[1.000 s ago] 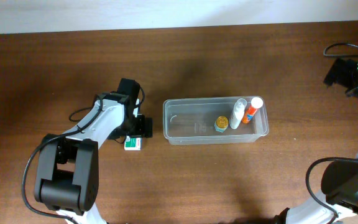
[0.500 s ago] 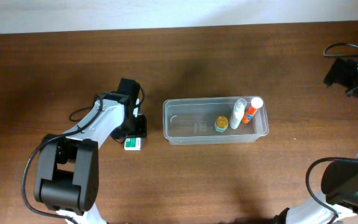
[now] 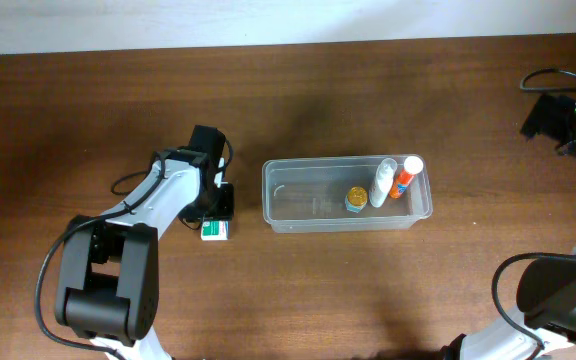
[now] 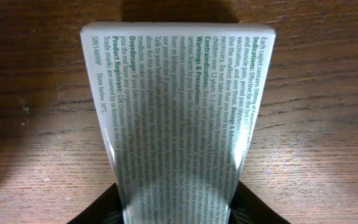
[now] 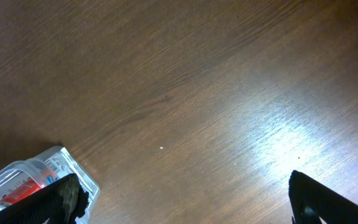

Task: Pack container
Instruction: 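Lift the box and carry it into the container with left gripper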

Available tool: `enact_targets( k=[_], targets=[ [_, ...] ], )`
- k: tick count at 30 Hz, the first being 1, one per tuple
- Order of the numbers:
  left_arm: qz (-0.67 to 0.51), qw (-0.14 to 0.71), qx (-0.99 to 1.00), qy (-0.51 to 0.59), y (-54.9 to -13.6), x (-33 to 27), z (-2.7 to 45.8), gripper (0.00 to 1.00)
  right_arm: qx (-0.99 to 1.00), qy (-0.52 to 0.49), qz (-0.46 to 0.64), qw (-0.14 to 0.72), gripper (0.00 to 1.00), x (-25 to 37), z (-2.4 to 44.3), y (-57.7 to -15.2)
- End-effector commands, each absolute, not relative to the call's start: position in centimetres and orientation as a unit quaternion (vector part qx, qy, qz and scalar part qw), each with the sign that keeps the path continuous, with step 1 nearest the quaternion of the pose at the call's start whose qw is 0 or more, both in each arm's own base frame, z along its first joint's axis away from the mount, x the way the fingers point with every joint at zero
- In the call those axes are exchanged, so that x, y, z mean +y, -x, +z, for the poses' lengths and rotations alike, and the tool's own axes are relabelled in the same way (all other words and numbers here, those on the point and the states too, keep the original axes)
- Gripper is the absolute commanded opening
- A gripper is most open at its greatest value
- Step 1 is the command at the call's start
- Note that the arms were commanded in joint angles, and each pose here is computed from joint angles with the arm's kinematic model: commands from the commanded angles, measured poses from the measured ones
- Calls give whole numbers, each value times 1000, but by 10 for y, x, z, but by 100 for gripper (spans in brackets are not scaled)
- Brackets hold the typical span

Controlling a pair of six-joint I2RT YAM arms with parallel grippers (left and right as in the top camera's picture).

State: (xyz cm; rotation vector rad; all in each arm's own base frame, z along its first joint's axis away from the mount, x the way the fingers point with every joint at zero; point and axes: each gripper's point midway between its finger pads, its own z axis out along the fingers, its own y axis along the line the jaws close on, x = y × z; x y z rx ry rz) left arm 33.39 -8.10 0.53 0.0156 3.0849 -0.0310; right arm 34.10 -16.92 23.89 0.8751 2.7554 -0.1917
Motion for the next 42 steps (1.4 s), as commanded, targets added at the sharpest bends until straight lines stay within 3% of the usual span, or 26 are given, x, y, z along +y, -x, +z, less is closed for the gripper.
enact_targets(
  k=[1, 7, 17, 24, 36, 42],
  targets=[
    [-7, 32, 999, -7, -339, -81, 6, 44, 942, -308, -64, 120, 98, -171, 236, -341],
    [-13, 58, 998, -7, -363, -86, 35, 45, 942, -308, -64, 120, 98, -171, 236, -341],
    [-45, 96, 994, -26, -395, -103, 138, 45, 942, -308, -64, 120, 98, -171, 236, -341],
    [-90, 133, 966, -202, -395, -142, 189, 44, 942, -308, -64, 120, 98, -171, 236, -341],
    [-138, 115, 846, -502, -330, -242, 191, 45, 942, -308, -64, 120, 98, -171, 236, -341],
    [-124, 116, 797, -579, -305, -275, 189, 46, 942, -308, -64, 120, 98, -171, 236, -341]
  ],
)
